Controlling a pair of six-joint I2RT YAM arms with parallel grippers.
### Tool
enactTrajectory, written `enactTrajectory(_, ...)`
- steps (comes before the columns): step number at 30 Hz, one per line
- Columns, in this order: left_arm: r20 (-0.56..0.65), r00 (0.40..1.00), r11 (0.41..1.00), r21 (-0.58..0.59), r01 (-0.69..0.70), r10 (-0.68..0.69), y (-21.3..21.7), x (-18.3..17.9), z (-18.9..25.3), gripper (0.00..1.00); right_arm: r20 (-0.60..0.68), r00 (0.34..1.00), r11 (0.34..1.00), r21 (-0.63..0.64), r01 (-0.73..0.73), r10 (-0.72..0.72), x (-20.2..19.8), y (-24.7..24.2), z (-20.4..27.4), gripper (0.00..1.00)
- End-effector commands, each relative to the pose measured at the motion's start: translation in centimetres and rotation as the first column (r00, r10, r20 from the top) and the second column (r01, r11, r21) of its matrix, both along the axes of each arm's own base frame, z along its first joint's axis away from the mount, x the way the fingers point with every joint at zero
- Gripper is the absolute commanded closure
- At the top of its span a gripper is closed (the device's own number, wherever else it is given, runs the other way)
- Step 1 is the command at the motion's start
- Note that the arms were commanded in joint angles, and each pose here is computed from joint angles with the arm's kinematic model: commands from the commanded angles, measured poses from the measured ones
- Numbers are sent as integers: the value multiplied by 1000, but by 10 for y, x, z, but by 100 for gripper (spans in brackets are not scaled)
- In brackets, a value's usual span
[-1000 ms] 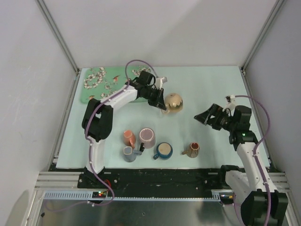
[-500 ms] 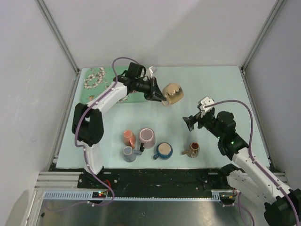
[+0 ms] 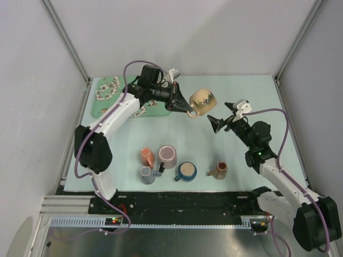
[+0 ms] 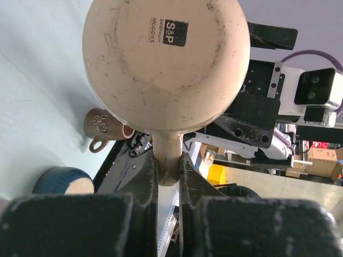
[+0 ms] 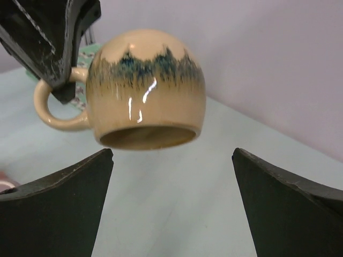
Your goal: Turn the mug right side up
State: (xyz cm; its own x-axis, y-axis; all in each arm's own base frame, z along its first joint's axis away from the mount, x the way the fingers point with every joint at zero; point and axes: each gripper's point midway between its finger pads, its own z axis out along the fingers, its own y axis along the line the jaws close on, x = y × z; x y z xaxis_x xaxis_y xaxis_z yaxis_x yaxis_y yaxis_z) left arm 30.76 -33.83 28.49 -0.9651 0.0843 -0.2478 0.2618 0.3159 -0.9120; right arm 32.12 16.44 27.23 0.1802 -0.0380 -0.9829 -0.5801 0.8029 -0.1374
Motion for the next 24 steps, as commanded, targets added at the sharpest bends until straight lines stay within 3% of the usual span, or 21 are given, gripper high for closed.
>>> enactTrajectory(1, 163, 981, 980, -155, 128, -102, -4, -33, 84, 100, 112, 993, 991, 124, -48, 34, 4, 9, 38, 0)
enactTrajectory(9, 153, 972, 961, -186, 205, -178, -15, -58, 97, 100, 160, 987, 956, 294, -23, -26, 23, -4, 66, 3)
enactTrajectory(15, 149, 966, 951, -198, 238, -211, -18, -67, 99, 100, 175, 984, 940, 333, -75, 16, 26, 0, 81, 10)
enactTrajectory(24, 142, 964, 946, -204, 251, -225, -17, -66, 92, 100, 76, 988, 926, 347, -150, 131, 22, 14, 69, 64)
